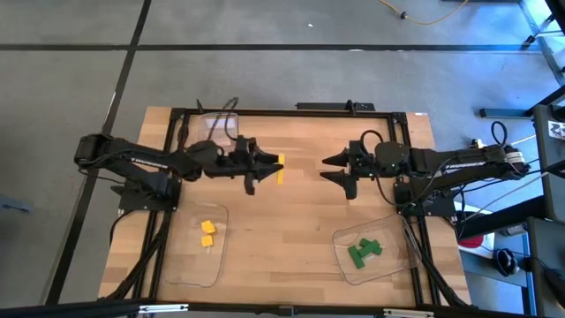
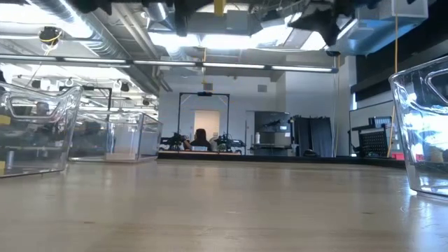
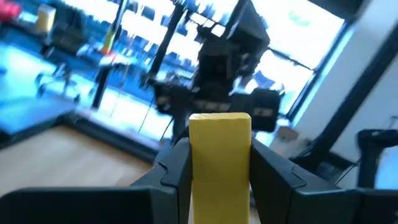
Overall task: Sort & place blocks by color
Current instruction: Put the bottom yellow block into the bottom left transparent bin
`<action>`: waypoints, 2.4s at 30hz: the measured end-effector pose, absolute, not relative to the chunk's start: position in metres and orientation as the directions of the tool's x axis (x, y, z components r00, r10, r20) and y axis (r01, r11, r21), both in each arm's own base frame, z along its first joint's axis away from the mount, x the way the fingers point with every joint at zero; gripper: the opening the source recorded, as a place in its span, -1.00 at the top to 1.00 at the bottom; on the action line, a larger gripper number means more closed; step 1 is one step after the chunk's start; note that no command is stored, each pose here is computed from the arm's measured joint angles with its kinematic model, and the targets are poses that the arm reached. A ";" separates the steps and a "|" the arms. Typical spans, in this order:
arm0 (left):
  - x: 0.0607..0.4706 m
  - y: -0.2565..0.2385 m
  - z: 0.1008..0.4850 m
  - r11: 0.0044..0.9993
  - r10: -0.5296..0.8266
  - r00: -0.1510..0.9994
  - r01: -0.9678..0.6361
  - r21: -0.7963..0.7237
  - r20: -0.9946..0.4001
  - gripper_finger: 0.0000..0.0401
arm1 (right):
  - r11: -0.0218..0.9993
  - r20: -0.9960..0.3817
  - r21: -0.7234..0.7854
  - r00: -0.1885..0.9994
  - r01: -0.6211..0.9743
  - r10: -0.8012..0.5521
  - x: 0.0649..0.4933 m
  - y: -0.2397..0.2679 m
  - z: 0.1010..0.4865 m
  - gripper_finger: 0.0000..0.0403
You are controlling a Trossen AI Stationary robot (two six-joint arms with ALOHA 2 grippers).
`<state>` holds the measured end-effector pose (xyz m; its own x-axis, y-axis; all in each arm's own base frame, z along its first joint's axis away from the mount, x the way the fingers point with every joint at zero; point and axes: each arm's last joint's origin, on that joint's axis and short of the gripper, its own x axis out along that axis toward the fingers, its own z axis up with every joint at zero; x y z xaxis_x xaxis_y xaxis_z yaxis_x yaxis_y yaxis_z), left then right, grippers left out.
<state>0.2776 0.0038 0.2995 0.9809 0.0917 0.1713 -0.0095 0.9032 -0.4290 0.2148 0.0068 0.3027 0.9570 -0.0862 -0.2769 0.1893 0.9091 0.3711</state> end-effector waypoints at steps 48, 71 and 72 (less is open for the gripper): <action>0.227 -0.139 0.321 0.954 -0.295 0.592 0.144 -0.262 -0.750 0.44 | 0.930 -0.258 0.340 0.965 0.142 -0.052 0.236 0.009 0.294 -0.25; 0.190 -0.211 0.172 0.922 -0.219 0.112 0.349 -0.168 -0.969 0.44 | 0.929 -0.263 0.339 0.963 0.146 -0.056 0.236 0.009 0.294 -0.25; 0.190 -0.211 0.168 0.922 -0.210 0.100 0.352 -0.163 -0.973 0.44 | 0.929 -0.262 0.339 0.963 0.146 -0.055 0.235 0.009 0.294 -0.25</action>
<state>0.1904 -0.2114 0.1683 0.1000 -0.2103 -0.9725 0.3524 0.9215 -0.1630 0.2355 0.0088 0.2940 0.9634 -0.0551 -0.2623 0.1455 0.9294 0.3392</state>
